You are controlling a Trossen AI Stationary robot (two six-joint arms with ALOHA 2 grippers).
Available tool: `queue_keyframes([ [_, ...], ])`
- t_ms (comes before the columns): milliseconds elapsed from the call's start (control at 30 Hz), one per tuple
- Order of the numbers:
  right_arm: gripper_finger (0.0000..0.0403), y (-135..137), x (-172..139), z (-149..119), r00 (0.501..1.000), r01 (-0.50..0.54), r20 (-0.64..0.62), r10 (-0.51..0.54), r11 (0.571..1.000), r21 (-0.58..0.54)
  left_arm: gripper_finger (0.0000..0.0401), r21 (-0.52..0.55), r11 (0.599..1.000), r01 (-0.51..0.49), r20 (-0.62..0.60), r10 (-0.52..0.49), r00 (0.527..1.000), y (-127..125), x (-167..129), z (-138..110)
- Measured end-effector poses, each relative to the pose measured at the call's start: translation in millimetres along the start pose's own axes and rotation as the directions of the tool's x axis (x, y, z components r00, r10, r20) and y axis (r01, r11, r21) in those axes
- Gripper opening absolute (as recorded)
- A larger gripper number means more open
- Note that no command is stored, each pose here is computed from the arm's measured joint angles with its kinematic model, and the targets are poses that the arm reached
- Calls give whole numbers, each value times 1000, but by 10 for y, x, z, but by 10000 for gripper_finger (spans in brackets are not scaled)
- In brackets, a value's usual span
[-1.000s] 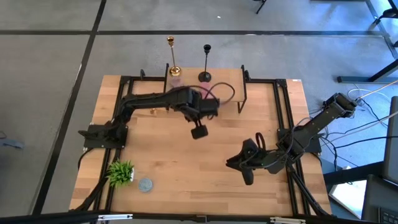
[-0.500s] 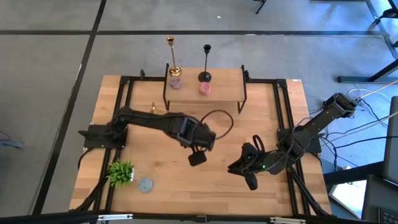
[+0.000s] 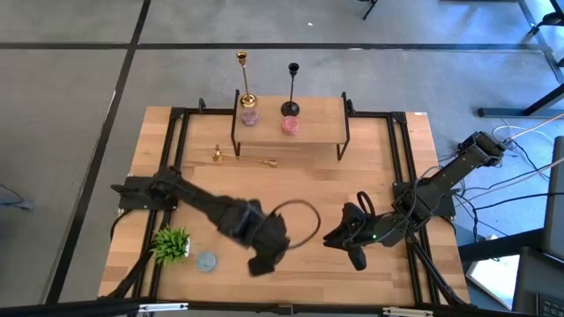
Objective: Pick & Place candle stick holders
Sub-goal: Put the gold candle holder on the shelf
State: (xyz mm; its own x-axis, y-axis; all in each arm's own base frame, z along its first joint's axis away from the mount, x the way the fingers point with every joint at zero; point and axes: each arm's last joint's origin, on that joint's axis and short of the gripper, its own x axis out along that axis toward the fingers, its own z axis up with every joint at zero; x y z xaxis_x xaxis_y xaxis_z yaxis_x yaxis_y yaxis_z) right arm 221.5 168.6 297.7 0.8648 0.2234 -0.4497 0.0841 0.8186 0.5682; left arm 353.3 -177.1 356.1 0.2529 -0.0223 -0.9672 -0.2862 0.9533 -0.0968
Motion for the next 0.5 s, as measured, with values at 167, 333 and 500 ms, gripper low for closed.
queue_keyframes([
  [167, 87, -1, 0, -1, 1000, 1, -1, -1, 1000, 0, 397, 70, 995, 72, -71, -67, 995, -228, -11, -223],
  [333, 87, -1, 0, -1, 1000, 1, -1, -1, 1000, -1, 396, 59, 987, 150, -112, -143, 983, -404, -23, -368],
  [500, 87, -6, 2, 2, 1000, 3, -1, -3, 1000, 0, 397, -26, 961, 276, -99, -277, 956, -553, -49, -376],
])
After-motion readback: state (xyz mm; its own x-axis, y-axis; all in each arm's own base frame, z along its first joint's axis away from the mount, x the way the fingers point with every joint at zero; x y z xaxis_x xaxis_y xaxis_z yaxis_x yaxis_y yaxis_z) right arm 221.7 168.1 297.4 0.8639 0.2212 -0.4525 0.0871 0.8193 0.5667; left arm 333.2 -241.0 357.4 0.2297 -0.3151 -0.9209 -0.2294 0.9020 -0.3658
